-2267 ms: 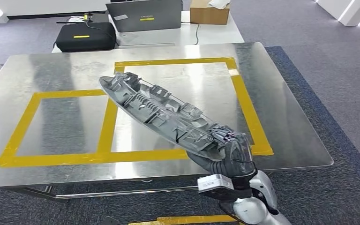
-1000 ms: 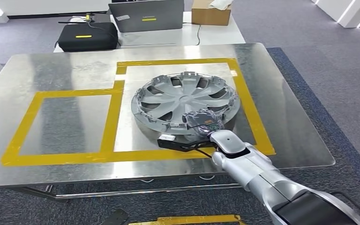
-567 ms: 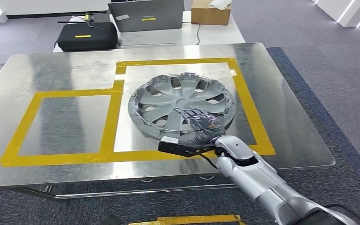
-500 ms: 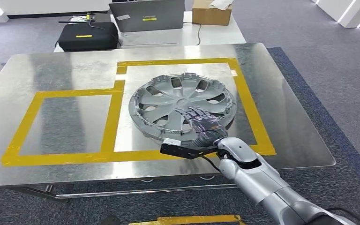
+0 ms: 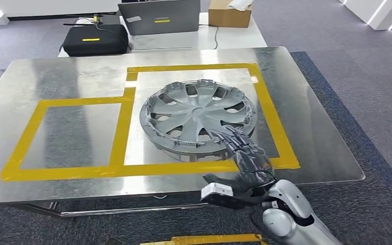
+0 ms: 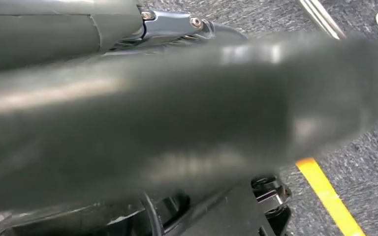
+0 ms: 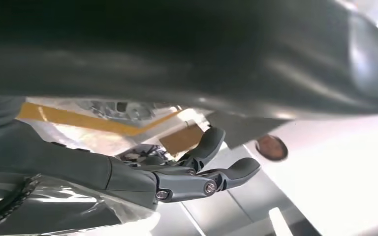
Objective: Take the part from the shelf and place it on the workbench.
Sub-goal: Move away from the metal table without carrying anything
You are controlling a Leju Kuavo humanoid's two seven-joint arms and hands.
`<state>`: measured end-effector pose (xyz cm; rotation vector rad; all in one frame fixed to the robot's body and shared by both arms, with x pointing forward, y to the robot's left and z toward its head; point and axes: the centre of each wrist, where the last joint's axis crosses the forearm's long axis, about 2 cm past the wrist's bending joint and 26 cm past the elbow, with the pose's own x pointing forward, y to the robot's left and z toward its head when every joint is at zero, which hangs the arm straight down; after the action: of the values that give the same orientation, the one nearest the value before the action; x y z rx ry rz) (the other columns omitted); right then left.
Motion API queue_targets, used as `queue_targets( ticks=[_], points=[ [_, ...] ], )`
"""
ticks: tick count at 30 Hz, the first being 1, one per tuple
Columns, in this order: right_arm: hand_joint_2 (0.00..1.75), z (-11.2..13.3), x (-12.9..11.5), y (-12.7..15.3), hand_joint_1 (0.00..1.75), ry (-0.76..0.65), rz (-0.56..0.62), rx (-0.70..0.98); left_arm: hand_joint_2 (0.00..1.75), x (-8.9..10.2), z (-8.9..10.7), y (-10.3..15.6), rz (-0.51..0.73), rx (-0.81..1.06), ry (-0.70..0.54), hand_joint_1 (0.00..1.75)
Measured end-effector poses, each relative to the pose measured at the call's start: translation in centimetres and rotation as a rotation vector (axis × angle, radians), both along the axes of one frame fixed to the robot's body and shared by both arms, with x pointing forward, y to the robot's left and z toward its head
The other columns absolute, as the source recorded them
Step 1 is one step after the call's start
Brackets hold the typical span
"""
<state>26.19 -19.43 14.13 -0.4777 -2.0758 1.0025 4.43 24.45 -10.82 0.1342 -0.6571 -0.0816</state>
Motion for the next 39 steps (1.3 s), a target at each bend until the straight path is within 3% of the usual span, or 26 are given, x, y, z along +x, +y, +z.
queue_targets(
  ticks=[5,11,15,23,27,31,34,39],
  points=[
    [0.00,-1.5,-4.1,-1.8,0.00,-0.035,-0.029,0.230,0.00,-0.6,0.0,-0.4,0.031,0.002,-0.005,0.00],
    [0.00,-4.8,-7.1,-5.6,0.00,0.121,-0.107,0.571,0.00,-1.1,0.0,-1.4,0.041,0.004,-0.004,0.00],
    [0.00,-6.9,-8.3,-8.3,0.00,0.166,-0.186,0.633,0.00,-1.5,0.1,-2.1,0.052,-0.006,0.004,0.00],
    [0.00,-9.3,-9.5,-10.3,0.00,0.259,-0.346,0.718,0.00,-1.8,0.2,-2.8,0.060,-0.009,0.012,0.00],
    [0.00,-14.1,-11.5,-13.9,0.00,0.360,-0.553,0.783,0.00,-2.1,0.2,-3.2,0.063,-0.001,0.020,0.00],
    [0.00,-19.1,-15.8,-17.1,0.00,0.506,-0.845,0.885,0.00,-2.2,0.2,-3.4,0.065,0.000,0.023,0.00],
    [0.00,-21.7,-18.9,-17.2,0.00,0.621,-1.028,0.903,0.00,-2.3,0.3,-3.5,0.061,0.002,0.025,0.00],
    [0.00,-24.0,-20.9,-14.8,0.00,0.882,-1.238,0.931,0.00,-2.1,0.4,-4.2,0.060,0.028,0.028,0.00]
  ],
)
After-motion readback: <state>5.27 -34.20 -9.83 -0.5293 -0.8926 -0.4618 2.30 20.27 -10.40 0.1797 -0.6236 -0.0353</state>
